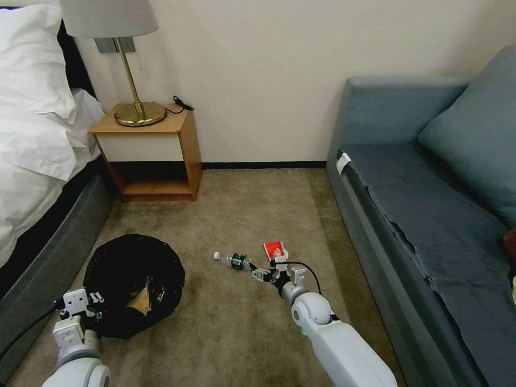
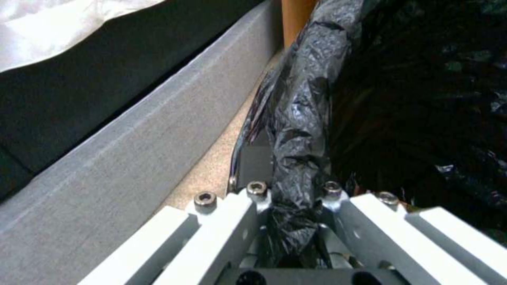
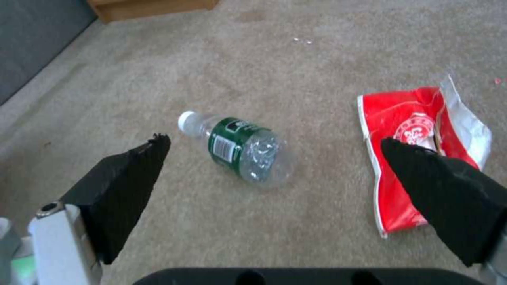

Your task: Pick up the trash bin, then pick up the garbage on the floor and place it into the trash bin.

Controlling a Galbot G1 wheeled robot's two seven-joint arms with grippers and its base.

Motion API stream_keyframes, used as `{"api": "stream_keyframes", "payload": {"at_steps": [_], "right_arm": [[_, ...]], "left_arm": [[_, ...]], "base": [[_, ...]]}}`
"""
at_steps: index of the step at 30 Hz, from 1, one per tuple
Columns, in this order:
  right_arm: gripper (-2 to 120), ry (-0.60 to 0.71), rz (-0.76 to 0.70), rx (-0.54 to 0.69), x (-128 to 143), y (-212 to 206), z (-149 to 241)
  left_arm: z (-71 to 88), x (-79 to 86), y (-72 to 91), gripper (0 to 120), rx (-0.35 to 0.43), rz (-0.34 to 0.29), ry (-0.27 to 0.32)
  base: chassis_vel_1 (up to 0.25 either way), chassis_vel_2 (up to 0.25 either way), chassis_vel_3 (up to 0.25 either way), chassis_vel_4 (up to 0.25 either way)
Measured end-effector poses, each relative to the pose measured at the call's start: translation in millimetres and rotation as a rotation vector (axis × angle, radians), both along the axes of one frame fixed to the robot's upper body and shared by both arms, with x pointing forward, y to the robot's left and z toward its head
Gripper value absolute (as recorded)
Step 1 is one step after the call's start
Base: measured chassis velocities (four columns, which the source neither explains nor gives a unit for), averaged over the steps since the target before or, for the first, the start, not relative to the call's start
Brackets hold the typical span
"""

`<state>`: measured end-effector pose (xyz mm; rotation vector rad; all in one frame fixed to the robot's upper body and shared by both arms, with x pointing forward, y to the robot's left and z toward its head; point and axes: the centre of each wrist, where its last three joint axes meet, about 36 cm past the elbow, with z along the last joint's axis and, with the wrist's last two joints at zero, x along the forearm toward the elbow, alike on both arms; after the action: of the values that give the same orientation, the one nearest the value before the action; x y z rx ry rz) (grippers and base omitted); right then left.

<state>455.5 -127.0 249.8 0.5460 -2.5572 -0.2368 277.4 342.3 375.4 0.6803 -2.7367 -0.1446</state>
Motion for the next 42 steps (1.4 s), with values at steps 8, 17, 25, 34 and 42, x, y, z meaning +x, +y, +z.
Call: {"api": "stream_keyframes", "payload": {"at_steps": [8, 17, 25, 34, 42], "right_arm": [[100, 0.005, -0.001, -0.006, -3.4, -1.2, -2.9], [100, 0.007, 0.011, -0.012, -3.9, -1.8, -5.8], [100, 0.007, 0.033, -0.015, -3.3, 1.2, -8.2], [100, 0.005, 0.042, -0.021, 0.5, 0.3, -8.3], [100, 0.017, 0.067, -0.033, -2.3, 3.9, -15.5]], "left_arm": [[-2.5, -1.1, -0.4, 2, -0.002, -0.004, 0.004], [-3.9, -2.3, 0.9, 2, -0.002, -0.001, 0.005], [-3.2, -2.3, -0.9, 2, -0.022, 0.002, 0.003], [-1.9, -1.4, 1.3, 2, -0.021, 0.006, 0.0], [-1.2, 1.1, 5.3, 2, -0.016, 0.007, 0.0]], "base": [[-0.069, 0.074, 0.072, -0.065], [-0.073, 0.07, 0.074, -0.076], [-0.078, 0.071, 0.071, -0.076], [-0.071, 0.074, 0.071, -0.07], [-0.061, 0.066, 0.068, -0.068]]}}
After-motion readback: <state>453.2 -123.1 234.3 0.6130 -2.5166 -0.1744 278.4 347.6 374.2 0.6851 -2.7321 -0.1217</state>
